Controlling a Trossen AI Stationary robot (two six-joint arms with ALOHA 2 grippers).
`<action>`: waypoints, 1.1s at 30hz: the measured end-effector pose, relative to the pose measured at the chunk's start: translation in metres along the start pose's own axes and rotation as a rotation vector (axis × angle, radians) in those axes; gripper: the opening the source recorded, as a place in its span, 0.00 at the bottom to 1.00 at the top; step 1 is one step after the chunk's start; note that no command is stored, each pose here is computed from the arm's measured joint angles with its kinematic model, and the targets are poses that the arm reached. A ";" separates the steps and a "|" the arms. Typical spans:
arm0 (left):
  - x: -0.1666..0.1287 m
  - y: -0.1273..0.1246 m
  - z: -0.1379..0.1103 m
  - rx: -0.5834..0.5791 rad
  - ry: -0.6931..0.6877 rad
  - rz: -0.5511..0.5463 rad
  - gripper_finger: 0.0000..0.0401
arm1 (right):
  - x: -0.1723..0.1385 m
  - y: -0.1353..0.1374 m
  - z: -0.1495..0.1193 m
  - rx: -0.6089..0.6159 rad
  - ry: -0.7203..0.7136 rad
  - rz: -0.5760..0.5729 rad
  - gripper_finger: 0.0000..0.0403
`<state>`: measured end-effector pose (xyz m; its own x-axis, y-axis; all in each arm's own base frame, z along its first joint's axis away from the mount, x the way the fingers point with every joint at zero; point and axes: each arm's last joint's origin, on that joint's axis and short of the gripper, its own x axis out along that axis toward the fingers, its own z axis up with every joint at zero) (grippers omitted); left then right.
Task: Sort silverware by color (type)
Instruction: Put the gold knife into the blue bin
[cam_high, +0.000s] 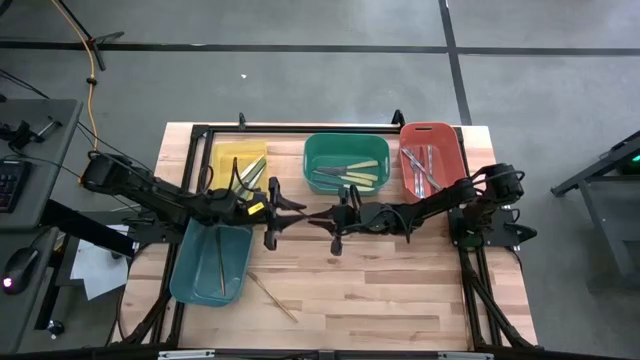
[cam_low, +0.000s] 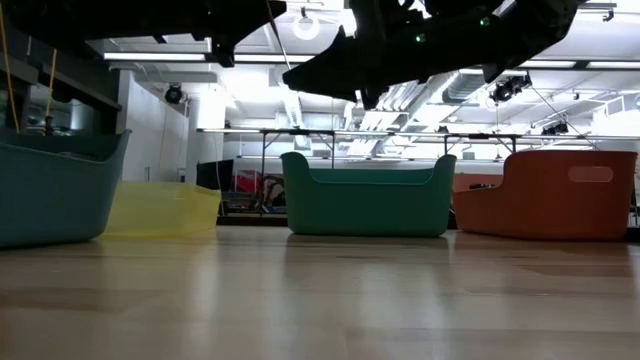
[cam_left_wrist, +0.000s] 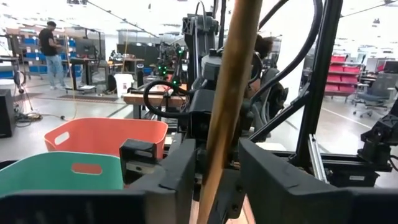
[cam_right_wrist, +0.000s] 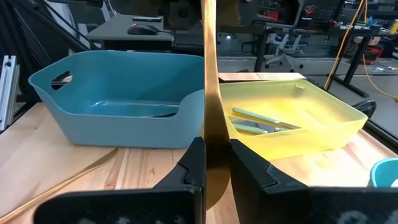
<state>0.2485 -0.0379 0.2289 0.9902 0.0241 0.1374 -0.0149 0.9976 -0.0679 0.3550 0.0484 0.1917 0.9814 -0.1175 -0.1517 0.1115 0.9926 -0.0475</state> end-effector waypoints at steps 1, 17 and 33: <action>0.000 0.000 0.000 0.001 0.003 0.000 0.26 | 0.000 0.000 0.000 0.000 0.000 0.000 0.07; -0.001 0.001 -0.001 0.002 0.030 0.019 0.02 | -0.001 0.002 0.000 -0.012 0.000 -0.011 0.37; -0.050 -0.005 0.029 0.090 0.197 0.156 0.02 | -0.032 -0.005 -0.011 -0.140 0.130 -0.238 0.55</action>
<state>0.1949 -0.0420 0.2510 0.9827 0.1740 -0.0639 -0.1733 0.9847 0.0162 0.3212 0.0466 0.1862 0.9009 -0.3583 -0.2451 0.3047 0.9241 -0.2308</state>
